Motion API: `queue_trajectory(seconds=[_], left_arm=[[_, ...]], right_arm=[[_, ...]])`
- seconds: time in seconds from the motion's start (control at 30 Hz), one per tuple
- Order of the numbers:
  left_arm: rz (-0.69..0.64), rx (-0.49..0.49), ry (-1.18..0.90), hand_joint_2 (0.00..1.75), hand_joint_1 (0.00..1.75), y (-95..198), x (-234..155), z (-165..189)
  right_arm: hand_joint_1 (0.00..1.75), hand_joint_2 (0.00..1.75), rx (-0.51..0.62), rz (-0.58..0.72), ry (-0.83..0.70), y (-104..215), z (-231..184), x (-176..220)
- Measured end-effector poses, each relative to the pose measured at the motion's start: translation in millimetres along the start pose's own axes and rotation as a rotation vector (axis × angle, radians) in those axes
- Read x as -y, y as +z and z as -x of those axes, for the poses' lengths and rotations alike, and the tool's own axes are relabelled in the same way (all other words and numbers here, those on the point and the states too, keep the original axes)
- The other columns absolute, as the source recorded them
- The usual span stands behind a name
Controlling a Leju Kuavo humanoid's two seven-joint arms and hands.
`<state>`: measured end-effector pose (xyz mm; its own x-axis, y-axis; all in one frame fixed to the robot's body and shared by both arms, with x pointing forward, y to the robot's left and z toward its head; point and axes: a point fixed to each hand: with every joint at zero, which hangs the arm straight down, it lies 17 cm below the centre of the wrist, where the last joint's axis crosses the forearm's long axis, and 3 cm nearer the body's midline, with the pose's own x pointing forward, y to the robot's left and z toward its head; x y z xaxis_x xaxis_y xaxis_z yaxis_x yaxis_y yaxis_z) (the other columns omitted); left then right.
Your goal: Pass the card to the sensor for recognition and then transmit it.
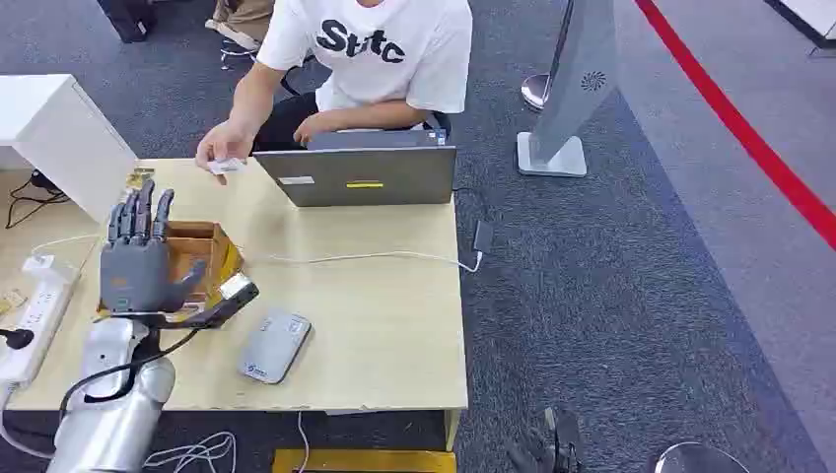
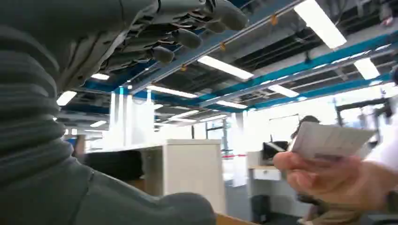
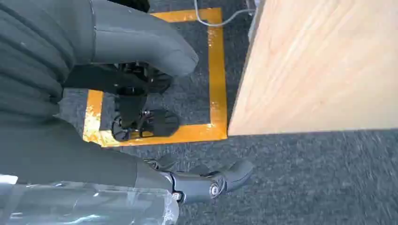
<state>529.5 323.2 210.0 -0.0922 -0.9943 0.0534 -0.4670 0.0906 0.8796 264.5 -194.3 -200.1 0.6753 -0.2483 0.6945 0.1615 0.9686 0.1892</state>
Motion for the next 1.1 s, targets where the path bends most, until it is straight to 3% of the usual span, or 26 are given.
queue_trajectory(seconds=[0.27, 0.3, 0.9, 0.93, 1.1], left_arm=[[0.025, -0.026, -0.088, 1.75, 0.00, -35.1, 7.9, 37.2], [0.017, -0.027, -0.090, 1.75, 0.23, -37.9, 6.2, 38.4], [0.009, -0.030, -0.069, 1.75, 0.23, -40.5, 6.8, 41.0], [0.009, -0.030, -0.069, 1.75, 1.75, -40.5, 6.8, 41.0], [0.006, -0.026, -0.059, 1.75, 1.75, -40.6, 6.3, 40.1]], right_arm=[[0.00, 1.75, -0.001, -0.029, 0.021, -2.6, -5.3, -13.5], [0.00, 1.75, -0.001, -0.030, 0.021, -2.4, -4.9, -13.7], [0.00, 1.75, 0.001, -0.028, 0.017, -2.4, -5.5, -13.5], [0.00, 1.75, 0.001, -0.028, 0.017, -2.4, -5.5, -13.5], [0.00, 1.75, 0.002, -0.028, 0.016, -2.5, -5.7, -13.4]])
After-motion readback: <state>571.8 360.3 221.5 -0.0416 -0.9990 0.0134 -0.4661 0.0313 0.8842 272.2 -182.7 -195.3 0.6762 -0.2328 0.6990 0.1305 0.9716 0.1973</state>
